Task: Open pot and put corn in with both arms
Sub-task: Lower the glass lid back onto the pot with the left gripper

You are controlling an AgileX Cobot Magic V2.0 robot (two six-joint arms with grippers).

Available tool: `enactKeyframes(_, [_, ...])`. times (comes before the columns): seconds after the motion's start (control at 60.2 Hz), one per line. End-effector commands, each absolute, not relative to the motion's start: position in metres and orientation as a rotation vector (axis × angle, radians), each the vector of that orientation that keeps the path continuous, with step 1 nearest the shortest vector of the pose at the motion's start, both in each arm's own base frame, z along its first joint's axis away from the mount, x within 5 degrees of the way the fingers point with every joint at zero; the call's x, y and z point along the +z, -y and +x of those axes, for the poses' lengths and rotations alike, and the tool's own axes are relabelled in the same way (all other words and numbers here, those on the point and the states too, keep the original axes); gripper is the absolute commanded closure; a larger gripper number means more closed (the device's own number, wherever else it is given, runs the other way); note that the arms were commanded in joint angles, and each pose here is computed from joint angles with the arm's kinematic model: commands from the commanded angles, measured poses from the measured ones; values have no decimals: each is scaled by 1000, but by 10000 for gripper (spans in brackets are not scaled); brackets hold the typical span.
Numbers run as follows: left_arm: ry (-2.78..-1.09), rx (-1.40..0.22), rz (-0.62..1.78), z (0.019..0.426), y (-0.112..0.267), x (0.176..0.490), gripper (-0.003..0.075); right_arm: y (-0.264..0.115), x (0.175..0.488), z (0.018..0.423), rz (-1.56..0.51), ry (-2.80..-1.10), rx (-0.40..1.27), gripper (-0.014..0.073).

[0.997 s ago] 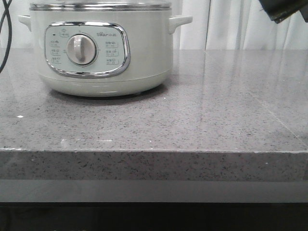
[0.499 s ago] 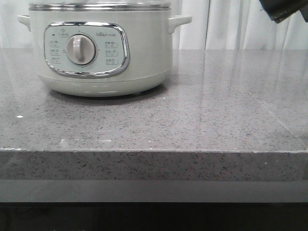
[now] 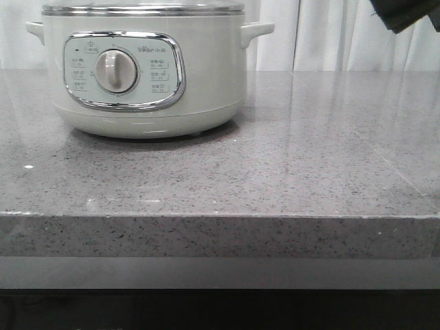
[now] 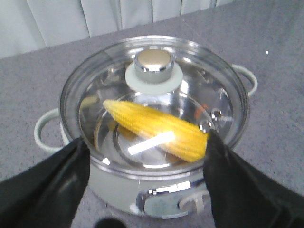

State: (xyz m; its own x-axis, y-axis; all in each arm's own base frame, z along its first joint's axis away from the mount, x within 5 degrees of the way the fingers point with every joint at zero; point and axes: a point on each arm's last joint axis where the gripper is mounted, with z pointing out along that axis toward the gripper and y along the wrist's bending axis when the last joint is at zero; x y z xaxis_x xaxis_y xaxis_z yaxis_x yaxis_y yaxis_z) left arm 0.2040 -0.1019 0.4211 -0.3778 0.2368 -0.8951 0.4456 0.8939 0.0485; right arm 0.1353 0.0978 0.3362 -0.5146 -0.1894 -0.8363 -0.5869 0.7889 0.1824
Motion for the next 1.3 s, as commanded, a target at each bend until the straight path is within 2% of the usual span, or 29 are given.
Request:
enactKeyframes(0.0, [-1893,-286,473,181,93,427,219,-98,350,138,-529,-2010,587,14])
enactKeyframes(0.382, [-1968,-283,488,124,63,358,223,-98,350,138,-529,-2010,587,14])
enactKeyframes(0.549, [-1973,-282,489,111,57,343,277,-98,350,138,-529,-2010,587,14])
enactKeyframes(0.648, [-1973,-282,489,109,56,341,342,-98,350,138,-530,-2011,588,34])
enactKeyframes(0.715, [-1971,-283,489,109,56,341,398,-98,350,138,-530,-2011,588,110])
enactKeyframes(0.864, [-1945,-288,483,111,57,343,554,-98,350,138,-530,-2011,588,404])
enactKeyframes(0.997, [-1929,-291,479,111,57,344,652,-98,350,138,-530,-2011,588,590])
enactKeyframes(1.08, [-1928,-291,479,111,57,344,700,-98,350,138,-530,-2011,588,666])
enactKeyframes(1.164, [-1928,-291,479,111,57,344,738,-98,350,138,-530,-2011,588,663])
enactKeyframes(1.28, [-1928,-291,479,111,57,344,741,-98,350,138,-530,-2011,588,663])
